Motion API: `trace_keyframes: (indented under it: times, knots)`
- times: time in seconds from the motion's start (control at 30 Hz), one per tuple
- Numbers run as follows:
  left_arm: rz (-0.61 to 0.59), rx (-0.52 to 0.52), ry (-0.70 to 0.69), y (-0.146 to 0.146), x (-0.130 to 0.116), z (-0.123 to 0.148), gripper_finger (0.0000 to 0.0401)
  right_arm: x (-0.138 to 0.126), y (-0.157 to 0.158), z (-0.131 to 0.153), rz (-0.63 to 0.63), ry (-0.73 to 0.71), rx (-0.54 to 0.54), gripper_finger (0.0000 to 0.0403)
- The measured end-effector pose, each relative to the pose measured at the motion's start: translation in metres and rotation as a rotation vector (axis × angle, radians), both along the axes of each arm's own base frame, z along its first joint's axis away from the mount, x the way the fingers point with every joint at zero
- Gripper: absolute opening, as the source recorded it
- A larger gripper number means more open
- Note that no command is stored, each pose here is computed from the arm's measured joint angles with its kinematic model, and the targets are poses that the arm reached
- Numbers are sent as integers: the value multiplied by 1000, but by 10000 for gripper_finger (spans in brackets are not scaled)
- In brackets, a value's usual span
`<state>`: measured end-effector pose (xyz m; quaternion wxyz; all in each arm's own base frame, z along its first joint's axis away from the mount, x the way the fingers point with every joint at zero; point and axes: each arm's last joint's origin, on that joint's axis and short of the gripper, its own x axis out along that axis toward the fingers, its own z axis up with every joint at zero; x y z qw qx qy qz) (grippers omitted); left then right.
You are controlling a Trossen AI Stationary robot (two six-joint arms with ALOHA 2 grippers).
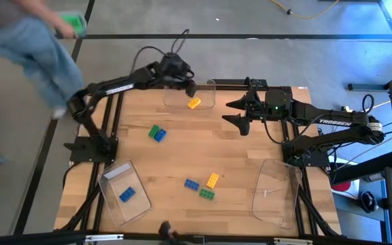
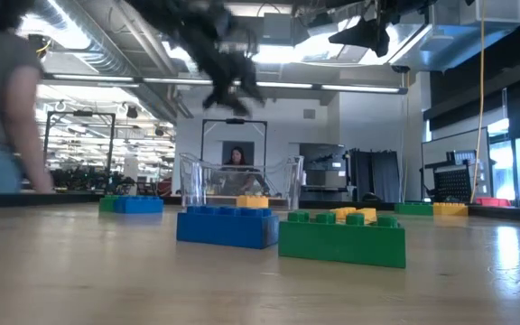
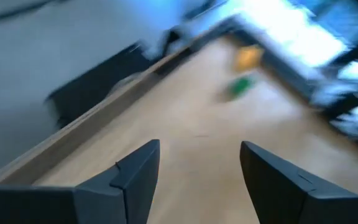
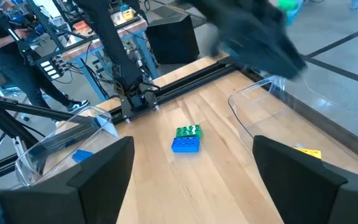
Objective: Sort & place blocks by color
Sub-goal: Put the top right green game piece into the bottom right transparent bin
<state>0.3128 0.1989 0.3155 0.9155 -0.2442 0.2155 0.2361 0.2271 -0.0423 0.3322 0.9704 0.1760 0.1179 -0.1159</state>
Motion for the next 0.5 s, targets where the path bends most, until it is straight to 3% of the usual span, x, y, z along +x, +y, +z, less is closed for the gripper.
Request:
trace_keyframes:
  times: [0.1, 0.2, 0.5]
  knots:
    - [-88, 72, -103, -36, -12, 27, 213, 0, 0, 0, 0, 0, 1, 331]
    - [-149, 132, -230, -73, -27, 36, 213, 0, 0, 0, 0, 0, 1, 331]
    - [-267, 249, -659, -152, -88, 11, 213, 0, 0, 2, 1, -19, -2, 331]
